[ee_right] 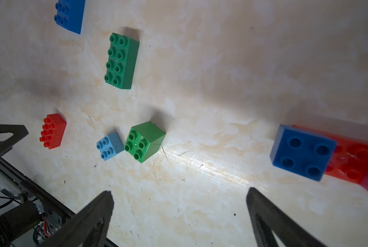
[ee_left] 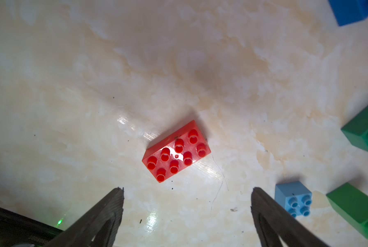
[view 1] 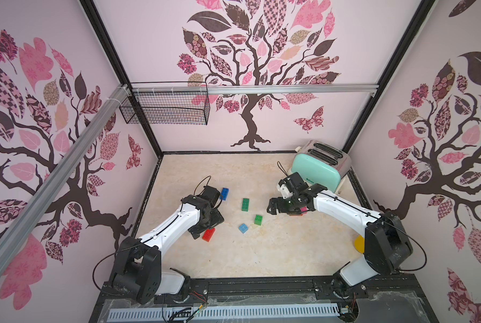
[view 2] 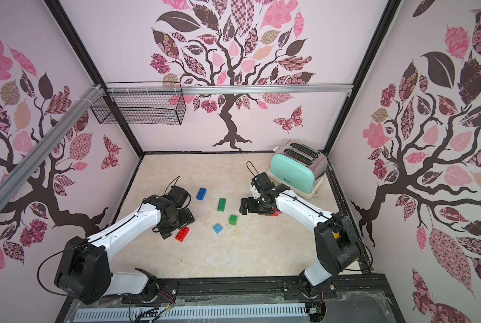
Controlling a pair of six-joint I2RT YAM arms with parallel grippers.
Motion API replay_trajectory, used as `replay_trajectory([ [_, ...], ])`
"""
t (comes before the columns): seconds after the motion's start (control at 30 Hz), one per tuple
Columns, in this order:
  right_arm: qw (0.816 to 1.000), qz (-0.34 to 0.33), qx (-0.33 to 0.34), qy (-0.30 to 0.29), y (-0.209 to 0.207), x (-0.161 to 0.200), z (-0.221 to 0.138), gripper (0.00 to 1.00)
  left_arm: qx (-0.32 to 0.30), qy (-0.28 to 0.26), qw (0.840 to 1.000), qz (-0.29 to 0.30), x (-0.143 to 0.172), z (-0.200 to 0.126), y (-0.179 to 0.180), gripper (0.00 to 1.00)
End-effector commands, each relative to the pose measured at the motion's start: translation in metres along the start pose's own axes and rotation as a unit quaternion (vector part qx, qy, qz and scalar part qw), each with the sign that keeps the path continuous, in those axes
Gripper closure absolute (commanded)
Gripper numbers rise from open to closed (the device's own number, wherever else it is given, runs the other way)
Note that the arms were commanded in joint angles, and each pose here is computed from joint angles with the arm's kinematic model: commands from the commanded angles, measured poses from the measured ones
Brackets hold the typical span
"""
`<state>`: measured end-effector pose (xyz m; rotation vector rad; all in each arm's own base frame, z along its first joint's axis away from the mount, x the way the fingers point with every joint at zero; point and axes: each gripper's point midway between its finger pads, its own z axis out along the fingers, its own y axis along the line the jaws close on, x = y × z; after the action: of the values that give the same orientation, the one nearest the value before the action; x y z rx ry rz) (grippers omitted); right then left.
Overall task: Assemble a carrot with lego
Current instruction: Pick up the lego brick from the center of the board.
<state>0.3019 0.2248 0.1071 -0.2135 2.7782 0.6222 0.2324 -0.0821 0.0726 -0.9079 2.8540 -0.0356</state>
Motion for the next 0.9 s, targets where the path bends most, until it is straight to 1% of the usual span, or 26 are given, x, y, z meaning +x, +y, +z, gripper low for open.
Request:
replay_trajectory([
  [0.0,1.0,-0.014,-0.001,0.006,0.006,-0.004,-0.003,0.01,-0.007,0.026,0.997,-0.075,0.009,0.008,0.008,0.06],
  [0.17,1.0,-0.015,0.003,0.007,0.005,-0.005,-0.001,0.01,0.0,0.033,0.99,-0.134,0.011,0.015,0.005,0.08],
  [0.43,1.0,-0.023,0.006,0.008,0.005,-0.008,-0.001,0.0,-0.02,0.038,0.982,-0.185,0.014,0.032,0.01,0.11],
  [0.6,1.0,-0.027,0.01,0.013,0.003,-0.006,0.0,0.0,-0.02,0.03,0.979,-0.202,0.013,0.038,0.012,0.13],
  [0.87,0.999,-0.027,0.009,0.018,0.002,-0.002,0.002,0.0,-0.006,-0.003,0.975,-0.22,0.002,0.038,0.011,0.19],
])
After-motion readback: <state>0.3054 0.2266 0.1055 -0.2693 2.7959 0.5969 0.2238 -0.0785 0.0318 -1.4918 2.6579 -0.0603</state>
